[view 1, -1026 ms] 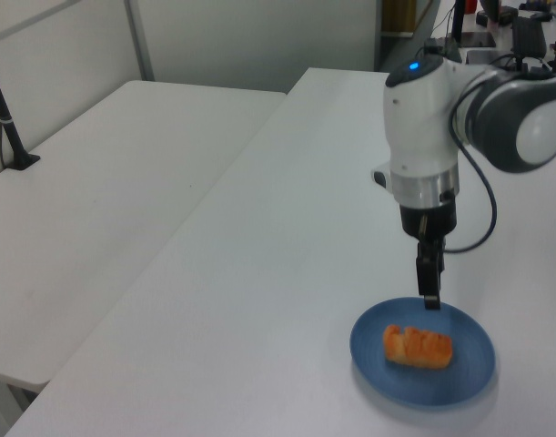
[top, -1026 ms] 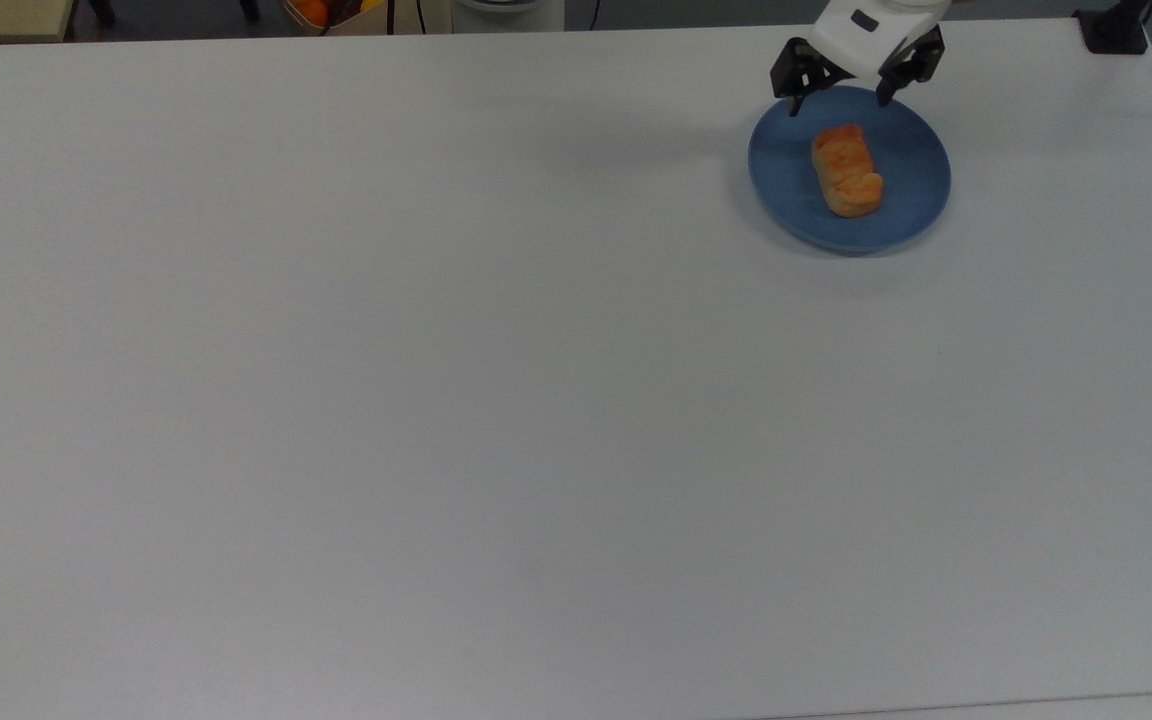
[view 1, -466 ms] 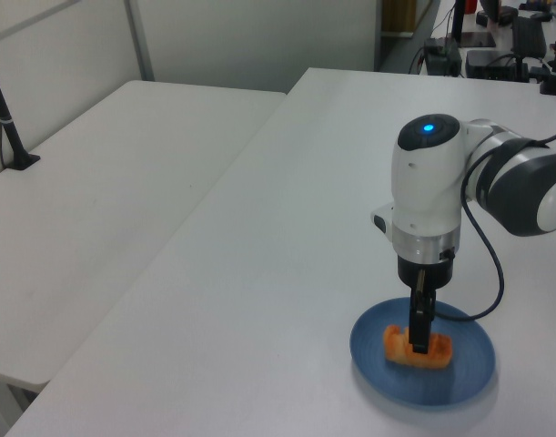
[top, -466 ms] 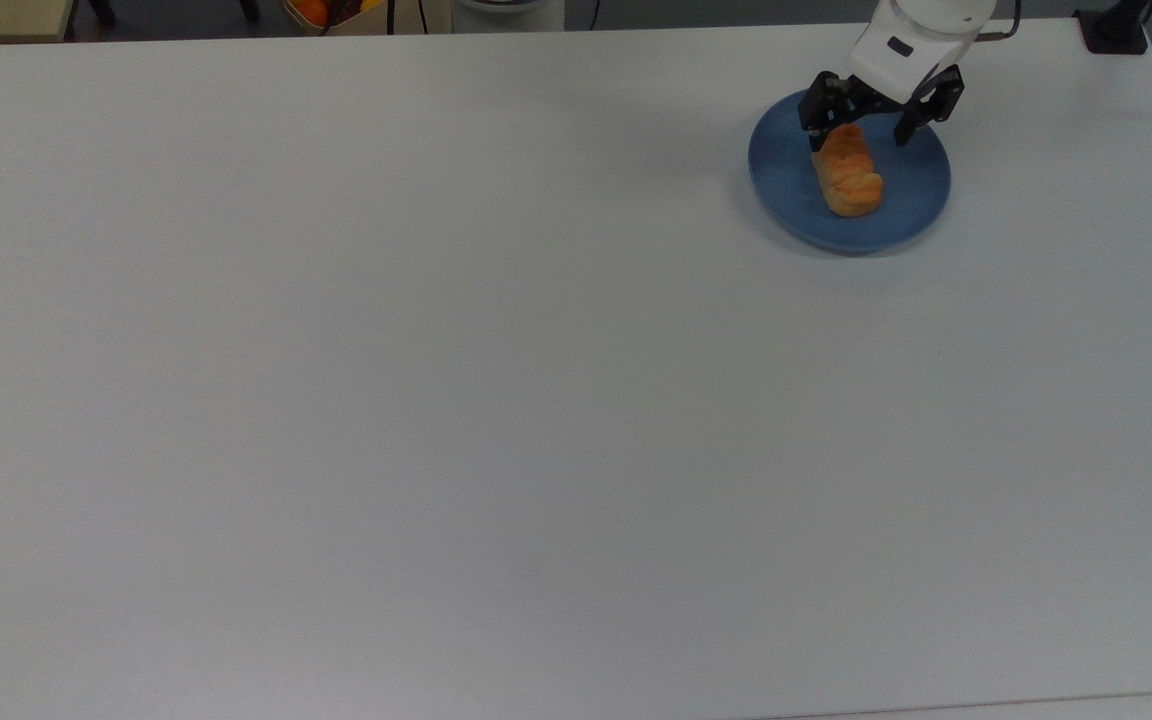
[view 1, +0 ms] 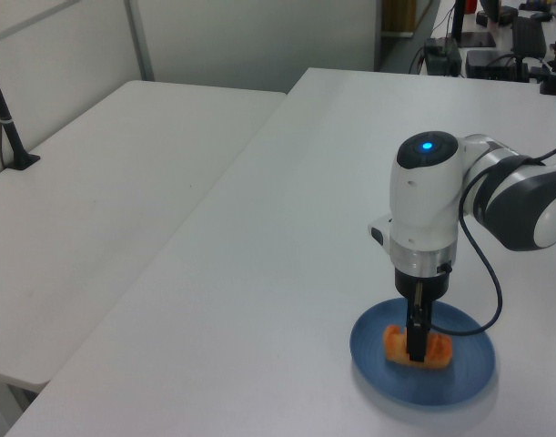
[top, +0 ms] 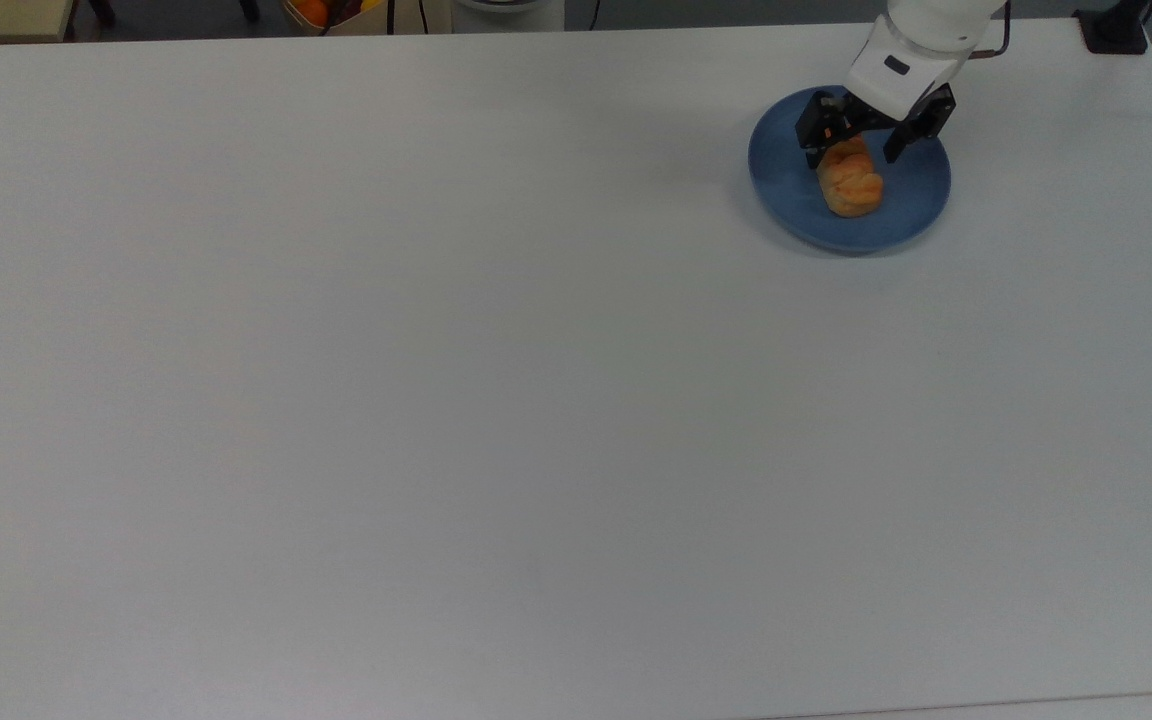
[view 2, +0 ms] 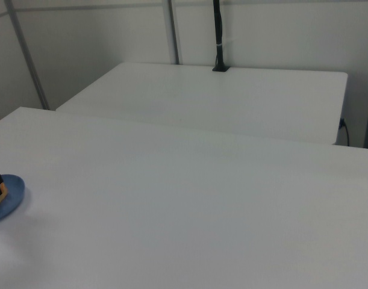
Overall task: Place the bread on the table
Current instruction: 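Lower the open gripper around the orange bread and close it, then lift the held bread off the plate and carry it away from the plate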
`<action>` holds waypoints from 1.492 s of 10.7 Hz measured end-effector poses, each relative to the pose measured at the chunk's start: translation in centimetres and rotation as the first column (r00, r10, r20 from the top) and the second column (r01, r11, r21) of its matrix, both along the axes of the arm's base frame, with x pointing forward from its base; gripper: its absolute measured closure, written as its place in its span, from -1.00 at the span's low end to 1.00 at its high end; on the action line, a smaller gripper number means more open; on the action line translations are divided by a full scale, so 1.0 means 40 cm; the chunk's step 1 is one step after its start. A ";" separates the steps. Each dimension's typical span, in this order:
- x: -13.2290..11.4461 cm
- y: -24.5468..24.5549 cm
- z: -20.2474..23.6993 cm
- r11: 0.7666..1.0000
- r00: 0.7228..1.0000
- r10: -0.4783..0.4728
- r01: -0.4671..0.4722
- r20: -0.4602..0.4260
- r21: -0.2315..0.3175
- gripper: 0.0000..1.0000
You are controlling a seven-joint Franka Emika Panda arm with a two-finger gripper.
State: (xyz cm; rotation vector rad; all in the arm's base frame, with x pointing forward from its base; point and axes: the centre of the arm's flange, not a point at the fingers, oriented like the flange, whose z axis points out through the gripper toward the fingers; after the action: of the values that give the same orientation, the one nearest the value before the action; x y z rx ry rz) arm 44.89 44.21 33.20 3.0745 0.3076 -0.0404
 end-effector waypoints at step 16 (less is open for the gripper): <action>0.125 -0.060 0.159 0.997 0.994 -0.029 0.020 0.110 0.078 0.37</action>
State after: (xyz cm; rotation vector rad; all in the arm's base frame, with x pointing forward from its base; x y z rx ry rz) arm 49.88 41.80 39.57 3.1405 0.2715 0.1440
